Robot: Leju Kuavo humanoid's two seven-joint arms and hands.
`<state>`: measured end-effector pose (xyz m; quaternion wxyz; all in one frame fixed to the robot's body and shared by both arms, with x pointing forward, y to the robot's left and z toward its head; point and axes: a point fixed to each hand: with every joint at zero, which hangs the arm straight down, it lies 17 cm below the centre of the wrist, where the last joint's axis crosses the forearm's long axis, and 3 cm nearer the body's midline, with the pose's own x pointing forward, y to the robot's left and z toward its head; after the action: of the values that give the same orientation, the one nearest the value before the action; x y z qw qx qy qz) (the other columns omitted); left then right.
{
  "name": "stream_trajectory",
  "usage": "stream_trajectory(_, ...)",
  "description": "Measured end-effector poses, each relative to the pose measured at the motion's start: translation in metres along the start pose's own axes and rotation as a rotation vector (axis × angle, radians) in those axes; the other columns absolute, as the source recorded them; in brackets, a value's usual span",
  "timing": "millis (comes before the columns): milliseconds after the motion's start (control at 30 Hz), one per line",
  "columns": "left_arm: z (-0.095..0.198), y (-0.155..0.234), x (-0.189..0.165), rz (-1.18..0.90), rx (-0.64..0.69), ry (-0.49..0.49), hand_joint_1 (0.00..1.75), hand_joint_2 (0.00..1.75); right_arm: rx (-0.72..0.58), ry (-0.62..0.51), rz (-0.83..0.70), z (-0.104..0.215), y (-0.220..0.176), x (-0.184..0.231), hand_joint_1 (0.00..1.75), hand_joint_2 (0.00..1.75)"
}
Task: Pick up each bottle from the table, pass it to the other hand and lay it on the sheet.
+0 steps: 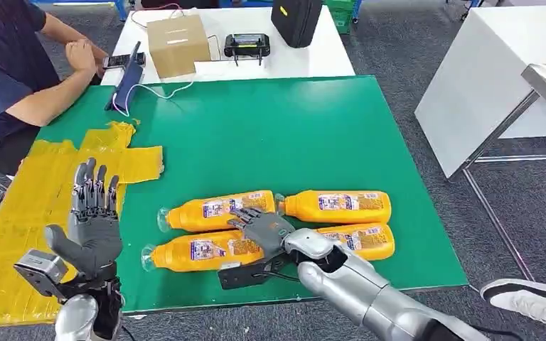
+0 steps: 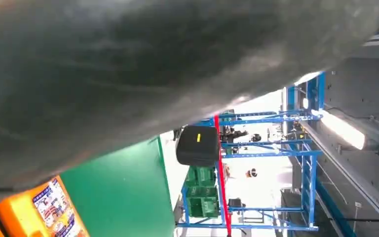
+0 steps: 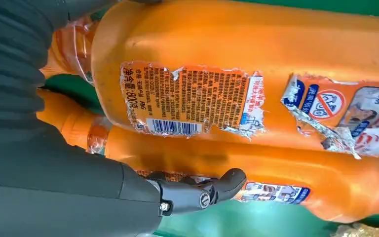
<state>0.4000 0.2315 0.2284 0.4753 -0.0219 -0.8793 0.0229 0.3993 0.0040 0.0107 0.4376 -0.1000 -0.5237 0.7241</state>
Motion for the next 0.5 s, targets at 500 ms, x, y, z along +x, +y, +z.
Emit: stream_trajectory(500,-0.006,-0.001,-0.005,0.019,0.003,0.007,0.0,0.0,0.078,-0.025,0.084,-0.002,0.025,0.01,0.0,1.75)
